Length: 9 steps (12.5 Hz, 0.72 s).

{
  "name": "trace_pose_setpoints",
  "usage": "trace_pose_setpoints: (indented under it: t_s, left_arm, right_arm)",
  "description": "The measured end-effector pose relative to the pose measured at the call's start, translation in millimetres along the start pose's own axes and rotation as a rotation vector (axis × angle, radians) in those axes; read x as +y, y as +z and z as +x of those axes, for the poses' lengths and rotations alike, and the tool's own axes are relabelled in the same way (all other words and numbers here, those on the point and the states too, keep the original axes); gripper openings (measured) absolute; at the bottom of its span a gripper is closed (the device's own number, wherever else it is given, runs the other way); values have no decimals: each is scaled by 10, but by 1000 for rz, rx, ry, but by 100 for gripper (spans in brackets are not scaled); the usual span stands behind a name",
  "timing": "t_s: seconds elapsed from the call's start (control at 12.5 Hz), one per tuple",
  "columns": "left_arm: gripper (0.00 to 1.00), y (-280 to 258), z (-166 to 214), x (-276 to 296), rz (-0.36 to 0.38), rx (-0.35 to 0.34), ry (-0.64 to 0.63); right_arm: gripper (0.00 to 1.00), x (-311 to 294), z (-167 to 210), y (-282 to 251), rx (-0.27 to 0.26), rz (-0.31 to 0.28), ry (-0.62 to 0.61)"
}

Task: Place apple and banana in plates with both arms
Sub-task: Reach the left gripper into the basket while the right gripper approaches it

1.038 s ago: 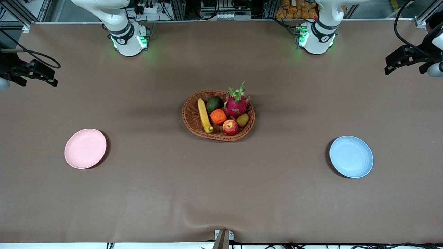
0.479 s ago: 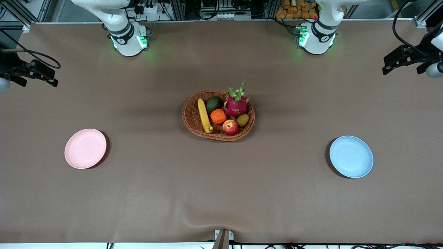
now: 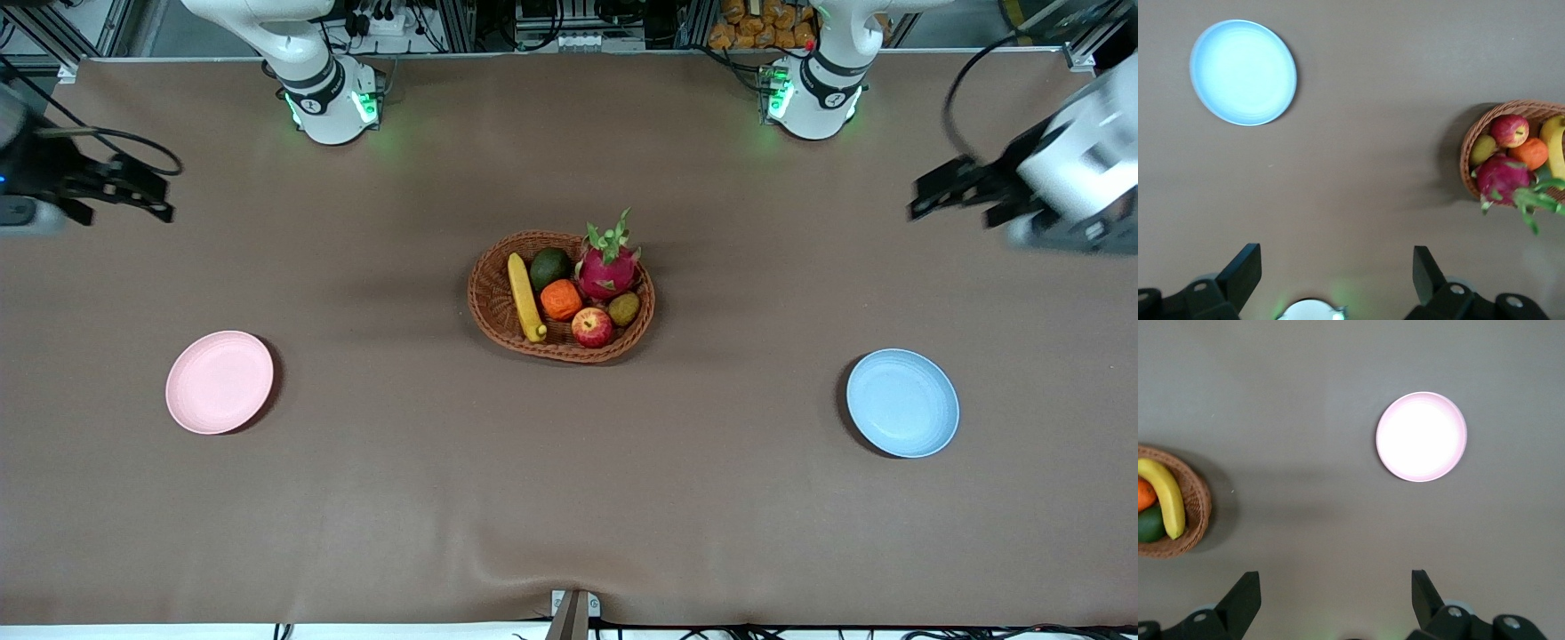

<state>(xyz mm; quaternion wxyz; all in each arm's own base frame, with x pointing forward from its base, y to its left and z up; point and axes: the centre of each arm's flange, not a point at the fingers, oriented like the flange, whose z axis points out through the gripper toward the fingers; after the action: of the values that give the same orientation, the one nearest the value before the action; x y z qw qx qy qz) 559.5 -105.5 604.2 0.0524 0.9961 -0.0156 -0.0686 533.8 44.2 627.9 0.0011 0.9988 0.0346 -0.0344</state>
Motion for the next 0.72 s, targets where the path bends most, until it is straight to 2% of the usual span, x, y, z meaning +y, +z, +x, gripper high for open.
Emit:
trace_pose_setpoints:
  t_s: [0.4,0.72]
  left_arm:
    - [100,911,416,1217,-10,13,-94]
    - [100,1796,441,2263,-26,26,-212]
  right_arm:
    - [100,-859,455,897,-132,16,-132]
    - [100,-1014,670,1453,-222,63,-137]
